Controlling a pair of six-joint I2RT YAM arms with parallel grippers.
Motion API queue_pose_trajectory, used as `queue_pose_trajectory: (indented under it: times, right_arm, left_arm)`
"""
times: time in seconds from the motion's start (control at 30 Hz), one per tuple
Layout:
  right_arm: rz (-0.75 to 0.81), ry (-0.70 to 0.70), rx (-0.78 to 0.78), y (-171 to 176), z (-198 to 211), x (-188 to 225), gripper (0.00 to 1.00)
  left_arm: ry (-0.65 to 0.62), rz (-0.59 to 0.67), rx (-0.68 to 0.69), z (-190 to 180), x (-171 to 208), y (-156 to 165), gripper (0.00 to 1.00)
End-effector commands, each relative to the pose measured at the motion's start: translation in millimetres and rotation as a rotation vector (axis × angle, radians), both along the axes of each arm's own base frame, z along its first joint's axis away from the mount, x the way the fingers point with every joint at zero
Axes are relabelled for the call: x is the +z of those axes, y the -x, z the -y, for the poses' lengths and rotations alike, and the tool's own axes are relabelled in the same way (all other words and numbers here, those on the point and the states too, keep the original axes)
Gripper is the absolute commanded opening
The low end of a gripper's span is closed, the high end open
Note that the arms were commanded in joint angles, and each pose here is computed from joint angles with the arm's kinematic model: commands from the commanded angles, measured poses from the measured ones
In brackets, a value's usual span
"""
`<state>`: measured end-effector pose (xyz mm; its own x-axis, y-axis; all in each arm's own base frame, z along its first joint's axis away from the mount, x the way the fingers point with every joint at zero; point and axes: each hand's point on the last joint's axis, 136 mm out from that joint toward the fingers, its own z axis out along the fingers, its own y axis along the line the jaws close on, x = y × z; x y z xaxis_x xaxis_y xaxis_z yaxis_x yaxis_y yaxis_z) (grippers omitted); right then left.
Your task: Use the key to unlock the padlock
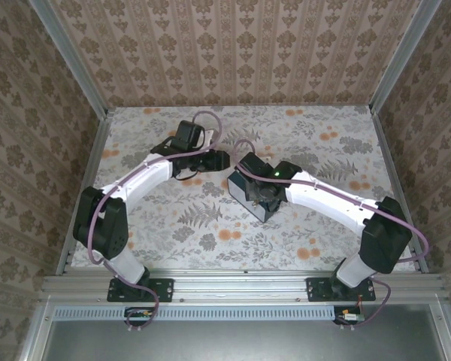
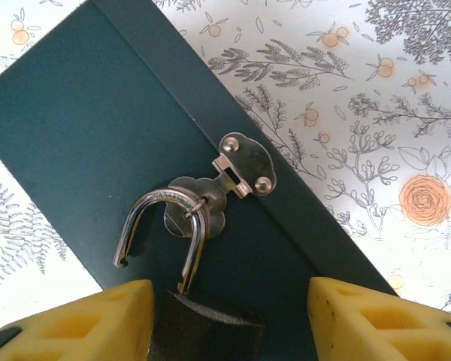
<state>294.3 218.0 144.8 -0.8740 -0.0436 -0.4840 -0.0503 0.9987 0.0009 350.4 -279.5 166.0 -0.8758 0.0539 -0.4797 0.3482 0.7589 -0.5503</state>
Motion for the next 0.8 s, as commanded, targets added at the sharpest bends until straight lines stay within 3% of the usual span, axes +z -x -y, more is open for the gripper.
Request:
queue_pose_trajectory:
  times: [0.0,0.13,0.37,0.67,0.77]
  right_arm:
    - [-0.004,-0.004,-0.016,-2,-4,-5,0.56]
    - [-0.02,0.005,-0.023,2,-1,-13,0.49]
    - [-0.029,0.001,-0.025,10,6,-13,0.43]
    - [-0.03,-0.023,0.011,13,3,-9,0.41]
    - [-0.051,-0.01,0.008,16,4,-16,0.5]
  left_arm:
    - [-0.023,-0.015,0.079,-21,1,-2,0.51]
    - [-0.02,-0.035,0.136,-35,-5,-6,0.51]
    - [-0.021,0.012,0.102,-32,7,-12,0.51]
    - [0.004,0.036,0.107,-22,18,-28,0.51]
    - [0.002,0.052,0.109,-21,24,-34,0.51]
